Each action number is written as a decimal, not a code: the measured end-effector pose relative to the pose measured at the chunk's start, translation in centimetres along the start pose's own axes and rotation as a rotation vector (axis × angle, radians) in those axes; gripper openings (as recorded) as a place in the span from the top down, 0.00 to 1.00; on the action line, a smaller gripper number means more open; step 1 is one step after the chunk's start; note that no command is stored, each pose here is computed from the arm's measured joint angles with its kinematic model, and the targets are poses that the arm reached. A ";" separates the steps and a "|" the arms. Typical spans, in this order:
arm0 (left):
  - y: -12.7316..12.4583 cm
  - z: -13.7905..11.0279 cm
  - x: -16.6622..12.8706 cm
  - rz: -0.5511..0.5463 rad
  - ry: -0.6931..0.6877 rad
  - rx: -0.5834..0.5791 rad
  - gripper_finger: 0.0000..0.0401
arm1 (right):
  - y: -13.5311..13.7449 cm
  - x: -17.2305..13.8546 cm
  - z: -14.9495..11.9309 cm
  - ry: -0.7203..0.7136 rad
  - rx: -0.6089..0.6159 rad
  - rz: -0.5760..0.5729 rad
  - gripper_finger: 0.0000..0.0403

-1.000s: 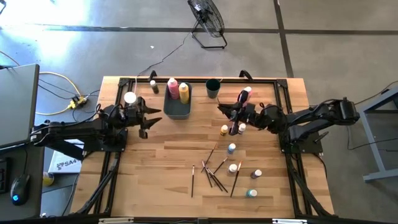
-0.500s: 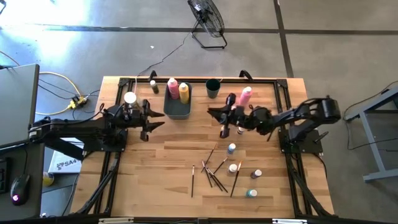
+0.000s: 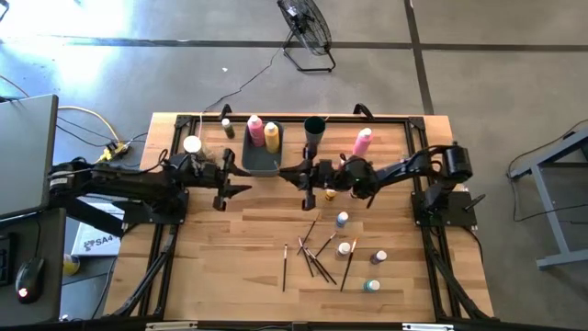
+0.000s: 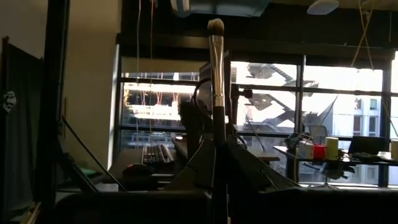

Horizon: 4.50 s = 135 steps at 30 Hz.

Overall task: Pick & Place Paint Supplies
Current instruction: Put the silver paint brush into the green cup

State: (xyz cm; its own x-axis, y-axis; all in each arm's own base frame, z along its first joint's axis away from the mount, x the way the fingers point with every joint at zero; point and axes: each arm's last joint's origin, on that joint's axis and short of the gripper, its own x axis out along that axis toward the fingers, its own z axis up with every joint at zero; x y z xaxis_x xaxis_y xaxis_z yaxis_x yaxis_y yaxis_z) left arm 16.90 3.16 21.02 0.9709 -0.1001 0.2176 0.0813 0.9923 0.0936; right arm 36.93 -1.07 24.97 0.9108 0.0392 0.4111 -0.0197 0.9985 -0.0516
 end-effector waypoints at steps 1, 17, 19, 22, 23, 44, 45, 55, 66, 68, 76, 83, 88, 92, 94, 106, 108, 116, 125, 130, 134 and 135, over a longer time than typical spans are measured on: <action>0.1 0.0 0.4 -0.001 0.007 -0.003 0.61 | 0.0 0.3 -0.1 -0.003 0.002 0.011 0.98; 0.8 0.8 7.8 -0.121 0.037 0.027 0.61 | 0.3 1.0 -0.4 0.014 0.010 0.043 0.98; 1.1 0.7 8.4 -0.114 0.042 0.025 0.61 | 0.4 1.0 -0.4 0.014 0.010 0.047 0.98; 1.3 0.7 9.0 -0.112 0.045 0.023 0.61 | 0.6 1.0 -0.4 0.015 0.012 0.052 0.98; 1.3 0.8 9.2 -0.114 0.040 0.024 0.61 | 0.6 1.0 -0.4 0.018 0.012 0.051 0.98; 1.3 1.1 9.6 -0.145 0.030 0.003 0.98 | 0.6 1.0 -0.5 0.026 0.004 0.047 0.98; 1.3 1.1 9.6 -0.145 0.030 0.003 0.97 | 0.6 1.0 -0.5 0.026 0.004 0.047 0.97; 1.3 0.9 9.5 -0.172 0.048 -0.011 0.98 | 0.6 1.0 -0.4 0.030 0.010 0.048 0.87; 1.2 0.3 9.5 -0.163 0.115 -0.060 0.98 | 0.5 0.9 1.5 0.139 0.013 0.054 0.64; 1.2 0.1 9.5 -0.154 0.137 -0.067 0.98 | 0.5 0.8 1.9 0.153 0.015 0.054 0.63; 1.3 -0.6 9.4 -0.113 0.206 -0.109 0.98 | 0.5 0.7 2.0 0.178 0.021 0.032 0.72; 1.3 -0.8 9.3 -0.099 0.230 -0.115 0.98 | 0.4 0.7 2.0 0.179 0.017 0.027 0.87; 1.3 -0.9 9.3 -0.093 0.233 -0.112 0.98 | 0.4 0.7 2.0 0.178 0.017 0.027 0.96; 1.3 -0.9 9.3 -0.093 0.234 -0.113 0.98 | 0.4 0.7 2.0 0.178 0.021 0.025 0.95; 1.3 -0.9 9.3 -0.100 0.233 -0.116 0.95 | 0.5 0.7 2.0 0.177 0.022 0.025 0.95; 1.4 -0.8 9.3 -0.078 0.223 -0.114 0.61 | 0.5 0.8 2.0 0.175 0.019 0.031 0.97; 1.4 -0.7 9.3 -0.078 0.213 -0.110 0.55 | 0.5 0.8 2.0 0.175 0.020 0.031 0.97; 1.4 0.7 9.0 -0.077 0.162 -0.091 0.48 | 0.5 0.7 2.2 0.180 0.020 0.025 0.97; 1.0 3.4 7.4 -0.069 0.153 -0.059 0.47 | 0.2 0.3 3.8 0.244 -0.043 -0.062 0.97; 0.9 4.5 5.9 0.004 0.212 -0.034 0.47 | -0.9 0.0 4.1 0.291 -0.111 -0.190 0.97; 0.7 5.1 4.6 0.059 0.267 -0.040 0.47 | -3.0 -0.3 4.0 0.309 -0.145 -0.290 0.97; 0.7 5.2 4.3 0.061 0.280 -0.044 0.47 | -3.6 -0.4 4.0 0.313 -0.146 -0.308 0.97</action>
State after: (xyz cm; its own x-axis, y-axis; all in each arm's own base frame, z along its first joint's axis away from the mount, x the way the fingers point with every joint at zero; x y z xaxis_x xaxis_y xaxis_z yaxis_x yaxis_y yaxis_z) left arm 20.00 2.99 27.07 0.9982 -0.0225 -0.0557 0.0250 0.9987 0.0449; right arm 35.02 -4.55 28.63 0.9463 -0.2944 0.1339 0.3092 0.9449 -0.1073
